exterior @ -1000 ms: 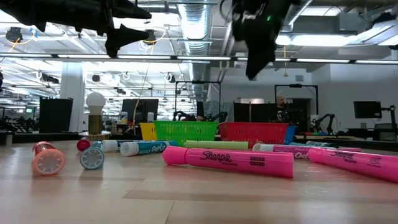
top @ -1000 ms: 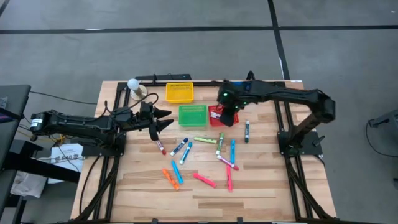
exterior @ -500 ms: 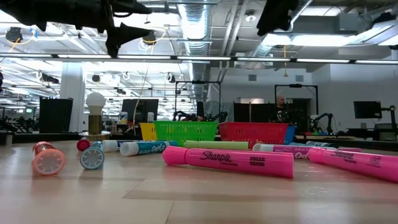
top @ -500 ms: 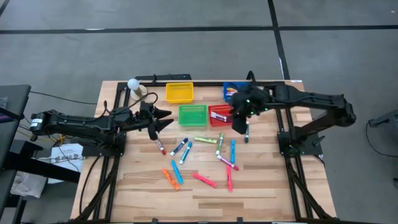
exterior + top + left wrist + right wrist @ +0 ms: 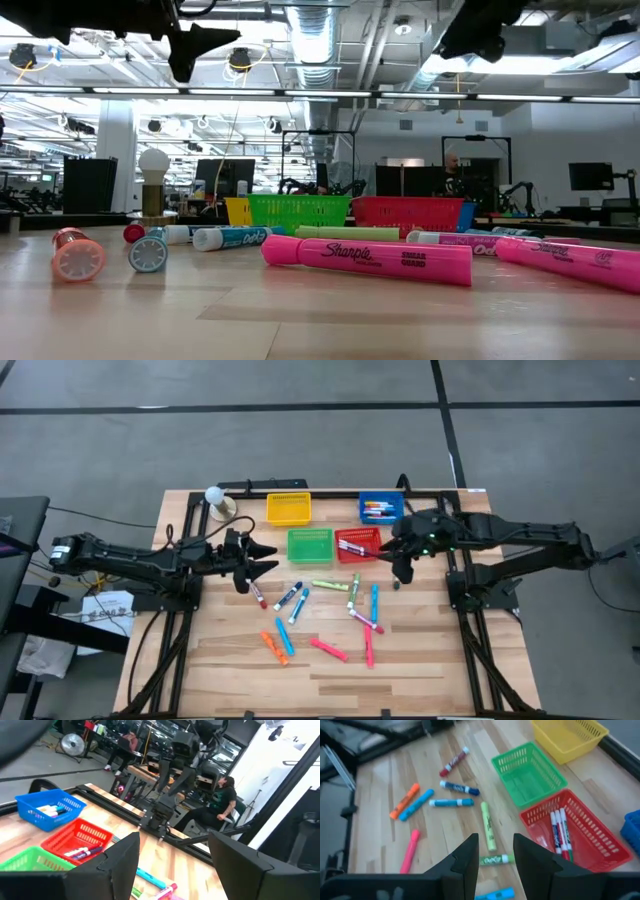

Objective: Pick & Place Markers
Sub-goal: Put the orange sharpie into the yellow bin

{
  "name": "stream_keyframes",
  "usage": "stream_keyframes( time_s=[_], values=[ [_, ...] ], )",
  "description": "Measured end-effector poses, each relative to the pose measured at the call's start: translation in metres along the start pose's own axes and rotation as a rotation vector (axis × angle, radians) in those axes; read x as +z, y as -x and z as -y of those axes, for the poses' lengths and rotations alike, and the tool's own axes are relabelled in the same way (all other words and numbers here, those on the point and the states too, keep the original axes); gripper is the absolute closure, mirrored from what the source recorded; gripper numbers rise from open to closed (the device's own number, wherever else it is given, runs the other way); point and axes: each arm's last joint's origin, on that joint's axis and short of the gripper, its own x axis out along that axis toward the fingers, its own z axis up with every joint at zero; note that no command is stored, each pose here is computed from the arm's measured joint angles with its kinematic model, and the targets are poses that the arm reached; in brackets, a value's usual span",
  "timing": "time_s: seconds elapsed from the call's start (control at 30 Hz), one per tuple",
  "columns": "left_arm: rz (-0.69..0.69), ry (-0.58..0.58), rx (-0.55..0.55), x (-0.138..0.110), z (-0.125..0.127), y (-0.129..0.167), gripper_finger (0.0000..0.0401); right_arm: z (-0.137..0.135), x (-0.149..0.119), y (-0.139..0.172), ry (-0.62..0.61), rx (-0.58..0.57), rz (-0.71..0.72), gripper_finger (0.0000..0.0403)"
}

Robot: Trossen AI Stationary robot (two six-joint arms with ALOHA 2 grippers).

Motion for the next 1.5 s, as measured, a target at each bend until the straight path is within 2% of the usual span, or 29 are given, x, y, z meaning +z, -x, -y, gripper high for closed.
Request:
stream_keyframes(
  time_s=[0.2, 0.4, 0.53, 0.77, 1.03, 1.27, 1.4, 1.5],
  values=[
    [-0.012, 0.016, -0.033, -0.001, 0.007, 0.001, 0.0165, 0.007, -0.024, 0.010, -0.065, 0.037, 0.113, 0.0291],
    [-0.017, 0.017, -0.061, 0.011, 0.018, -0.001, 0.0172, 0.013, -0.044, 0.017, -0.107, 0.070, 0.196, 0.0291],
    [-0.086, 0.016, -0.048, 0.015, 0.025, -0.004, 0.0181, 0.017, -0.056, 0.019, -0.122, 0.085, 0.233, 0.0292],
    [-0.257, 0.092, -0.017, 0.009, 0.038, -0.015, 0.0191, 0.023, -0.077, 0.024, -0.158, 0.118, 0.319, 0.0292],
    [-0.490, 0.333, -0.064, -0.020, 0.059, -0.027, 0.0192, 0.029, -0.096, 0.021, -0.209, 0.153, 0.382, 0.0292],
    [-0.696, 0.562, -0.015, -0.059, 0.081, -0.027, 0.0192, 0.031, -0.104, 0.016, -0.210, 0.170, 0.420, 0.0292],
    [-0.760, 0.658, 0.009, -0.072, 0.093, -0.020, 0.0192, 0.031, -0.104, 0.016, -0.210, 0.170, 0.421, 0.0292],
    [-0.737, 0.758, 0.072, -0.077, 0.102, -0.014, 0.0192, 0.031, -0.104, 0.016, -0.207, 0.169, 0.421, 0.0292]
  ],
)
